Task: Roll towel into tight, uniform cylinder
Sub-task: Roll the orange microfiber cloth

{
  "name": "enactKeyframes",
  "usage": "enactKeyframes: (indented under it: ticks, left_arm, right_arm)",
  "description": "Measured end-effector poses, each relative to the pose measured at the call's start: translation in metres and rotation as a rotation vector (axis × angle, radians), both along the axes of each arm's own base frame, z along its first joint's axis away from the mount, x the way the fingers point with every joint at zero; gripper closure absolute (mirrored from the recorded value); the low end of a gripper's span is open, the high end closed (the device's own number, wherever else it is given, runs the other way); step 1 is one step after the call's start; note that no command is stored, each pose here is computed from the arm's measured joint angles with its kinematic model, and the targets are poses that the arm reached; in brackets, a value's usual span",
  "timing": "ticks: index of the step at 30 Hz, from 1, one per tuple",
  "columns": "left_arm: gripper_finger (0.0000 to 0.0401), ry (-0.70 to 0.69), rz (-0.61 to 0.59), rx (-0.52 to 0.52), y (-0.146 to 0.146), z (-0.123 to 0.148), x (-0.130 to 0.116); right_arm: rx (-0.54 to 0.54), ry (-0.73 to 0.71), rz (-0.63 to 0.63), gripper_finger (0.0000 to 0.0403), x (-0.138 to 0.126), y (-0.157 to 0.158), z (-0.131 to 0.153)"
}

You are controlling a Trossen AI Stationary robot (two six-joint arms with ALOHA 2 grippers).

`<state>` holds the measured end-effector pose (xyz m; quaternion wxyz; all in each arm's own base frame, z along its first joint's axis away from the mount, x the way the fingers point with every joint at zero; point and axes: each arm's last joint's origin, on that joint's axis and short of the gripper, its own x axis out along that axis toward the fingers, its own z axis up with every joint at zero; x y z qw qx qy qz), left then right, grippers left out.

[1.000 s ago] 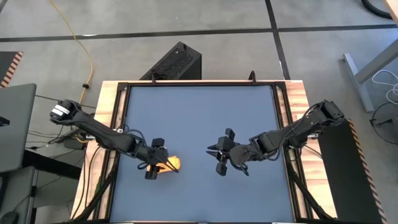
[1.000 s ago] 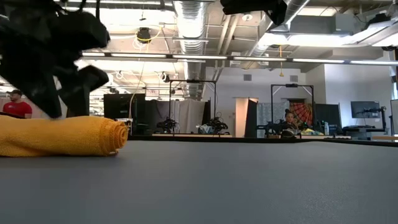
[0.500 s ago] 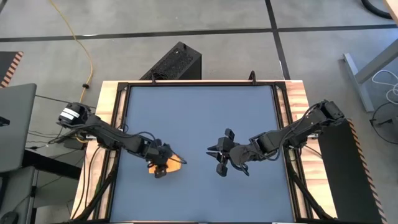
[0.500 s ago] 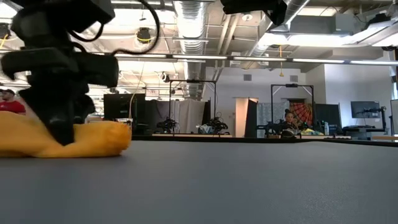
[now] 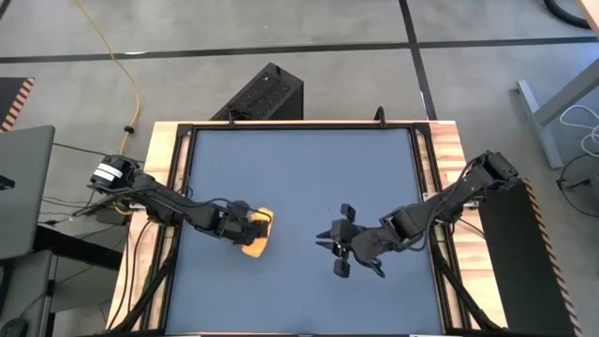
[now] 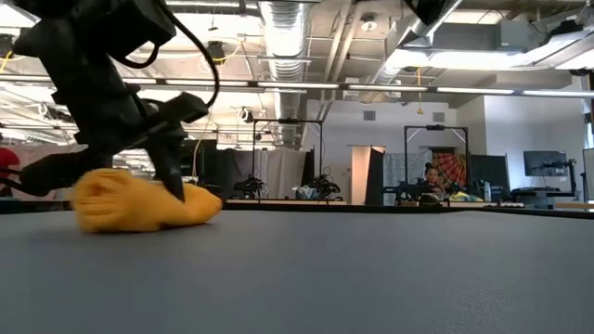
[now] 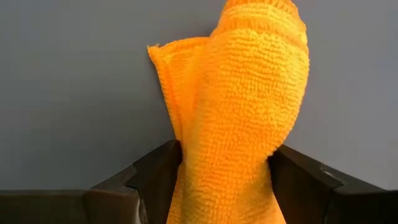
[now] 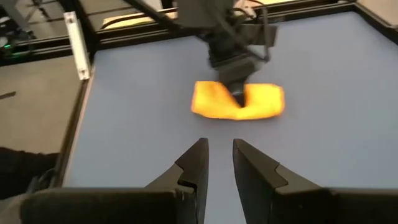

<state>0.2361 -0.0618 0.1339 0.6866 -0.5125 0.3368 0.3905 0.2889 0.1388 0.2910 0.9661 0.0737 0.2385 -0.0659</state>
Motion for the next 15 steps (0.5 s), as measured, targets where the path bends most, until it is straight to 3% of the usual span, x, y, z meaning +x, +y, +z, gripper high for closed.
enactKeyframes:
  ticks: [3,6,15]
  left_arm:
    - [0.0175,-0.077,0.218,-0.063,0.001,0.001,0.001]
    - [0.0175,-0.13,0.312,-0.035,0.004,0.002,0.002]
    - [0.0175,-0.112,0.212,0.042,0.005,0.008,-0.001]
  right_arm:
    - [0.001,0.0,0.029,0.0304,-0.004,0.008,0.0]
    - [0.002,-0.004,0.057,0.0304,-0.008,0.017,0.0]
    - [0.014,-0.013,0.091,0.0304,-0.014,0.028,0.001]
